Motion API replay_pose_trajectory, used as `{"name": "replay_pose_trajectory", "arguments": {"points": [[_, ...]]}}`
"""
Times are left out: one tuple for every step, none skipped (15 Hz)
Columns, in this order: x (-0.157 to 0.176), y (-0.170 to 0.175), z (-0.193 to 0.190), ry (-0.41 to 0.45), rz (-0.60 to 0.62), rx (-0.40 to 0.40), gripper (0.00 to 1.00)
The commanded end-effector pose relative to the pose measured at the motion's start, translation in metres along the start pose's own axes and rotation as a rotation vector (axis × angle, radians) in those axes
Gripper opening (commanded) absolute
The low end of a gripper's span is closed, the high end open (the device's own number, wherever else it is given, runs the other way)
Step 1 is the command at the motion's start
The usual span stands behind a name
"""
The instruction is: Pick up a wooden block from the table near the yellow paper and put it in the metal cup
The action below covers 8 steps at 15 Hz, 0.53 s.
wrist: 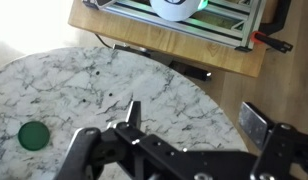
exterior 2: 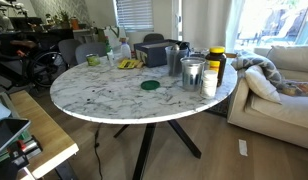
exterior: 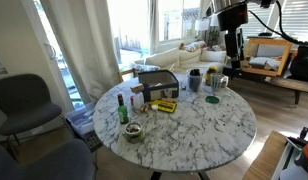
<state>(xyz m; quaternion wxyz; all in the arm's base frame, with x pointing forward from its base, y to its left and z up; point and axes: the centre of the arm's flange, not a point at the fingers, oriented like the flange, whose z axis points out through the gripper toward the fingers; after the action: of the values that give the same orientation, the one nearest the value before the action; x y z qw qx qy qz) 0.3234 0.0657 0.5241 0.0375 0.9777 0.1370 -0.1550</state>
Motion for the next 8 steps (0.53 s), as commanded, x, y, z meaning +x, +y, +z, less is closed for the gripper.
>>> {"name": "replay_pose_trajectory", "arguments": {"points": [[0.016, 0.022, 0.009, 0.134, 0.012, -0.075, 1.0], [0.024, 0.037, 0.016, 0.163, 0.002, -0.068, 1.0], [0.028, 0.045, 0.019, 0.181, -0.025, -0.047, 1.0], [0.034, 0.06, 0.027, 0.197, -0.073, -0.001, 1.0], [0.036, 0.069, 0.031, 0.201, -0.117, 0.028, 1.0], [0.039, 0.084, 0.038, 0.204, -0.146, 0.035, 1.0], [0.039, 0.096, 0.043, 0.205, -0.167, 0.05, 1.0], [0.04, 0.107, 0.049, 0.182, -0.179, 0.071, 1.0]]}}
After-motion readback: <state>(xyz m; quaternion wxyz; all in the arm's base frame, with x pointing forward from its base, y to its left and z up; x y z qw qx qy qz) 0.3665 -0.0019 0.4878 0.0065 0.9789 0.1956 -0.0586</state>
